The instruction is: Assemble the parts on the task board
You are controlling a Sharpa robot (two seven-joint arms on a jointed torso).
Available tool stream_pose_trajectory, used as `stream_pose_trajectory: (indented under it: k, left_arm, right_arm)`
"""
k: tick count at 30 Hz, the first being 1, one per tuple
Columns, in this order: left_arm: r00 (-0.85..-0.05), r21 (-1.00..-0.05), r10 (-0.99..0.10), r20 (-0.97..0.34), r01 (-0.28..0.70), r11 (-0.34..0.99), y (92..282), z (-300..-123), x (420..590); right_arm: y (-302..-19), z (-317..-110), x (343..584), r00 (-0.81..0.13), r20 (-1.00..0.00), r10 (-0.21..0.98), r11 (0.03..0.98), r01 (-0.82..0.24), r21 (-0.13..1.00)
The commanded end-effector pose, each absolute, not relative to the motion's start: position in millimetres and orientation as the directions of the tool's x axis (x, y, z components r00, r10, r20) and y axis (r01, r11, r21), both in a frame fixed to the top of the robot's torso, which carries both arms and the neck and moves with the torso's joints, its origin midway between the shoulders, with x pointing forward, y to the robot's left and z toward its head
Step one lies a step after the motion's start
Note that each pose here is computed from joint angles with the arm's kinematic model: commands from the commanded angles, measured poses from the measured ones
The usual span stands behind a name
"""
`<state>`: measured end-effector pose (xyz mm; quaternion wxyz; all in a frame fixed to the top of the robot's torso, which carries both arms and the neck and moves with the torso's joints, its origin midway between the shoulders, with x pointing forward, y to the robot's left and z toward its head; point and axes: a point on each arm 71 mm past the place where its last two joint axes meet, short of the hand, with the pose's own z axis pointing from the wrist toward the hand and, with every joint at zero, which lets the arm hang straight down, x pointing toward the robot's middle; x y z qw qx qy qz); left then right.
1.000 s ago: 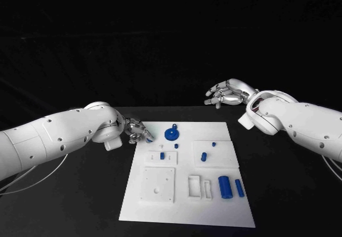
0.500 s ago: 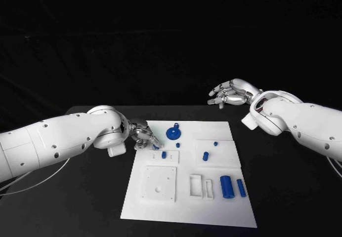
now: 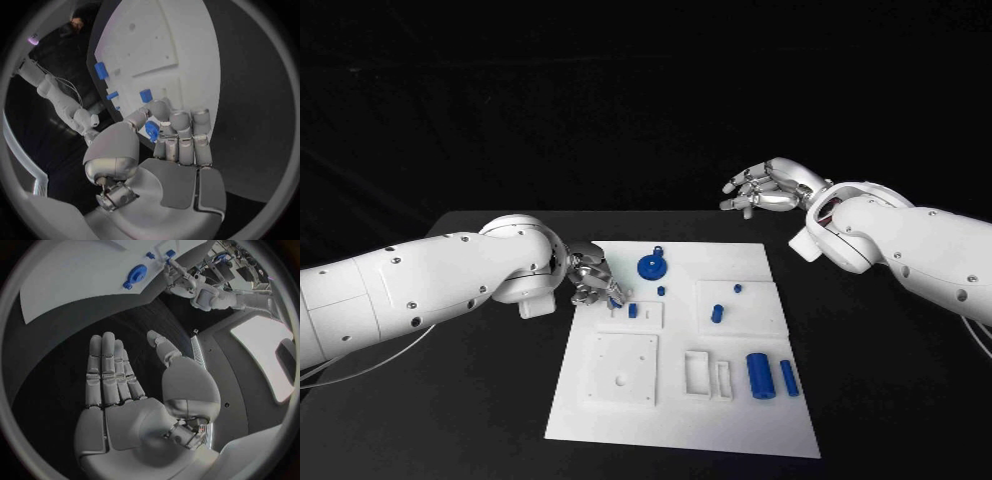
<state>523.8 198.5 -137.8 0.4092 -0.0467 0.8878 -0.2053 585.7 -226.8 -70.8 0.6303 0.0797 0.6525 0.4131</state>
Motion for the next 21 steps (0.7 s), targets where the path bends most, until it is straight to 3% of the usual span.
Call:
stream_pose_trajectory:
  k: [1,21]
  left_arm:
    - [-0.649,-0.347,-0.194,-0.735,0.115,0.931,196.7,-137.7,521.3]
    - [-0.642,-0.328,-0.201,-0.74,0.082,0.941,204.0,-144.6,511.0]
  right_arm:
    - [-225.7,-72.2,585.2,-0.206,-0.758,0.619,0.644,-0.42,0.64]
    - [-227.5,-75.2,584.6,-0.21,-0.756,0.62,0.644,-0.415,0.643]
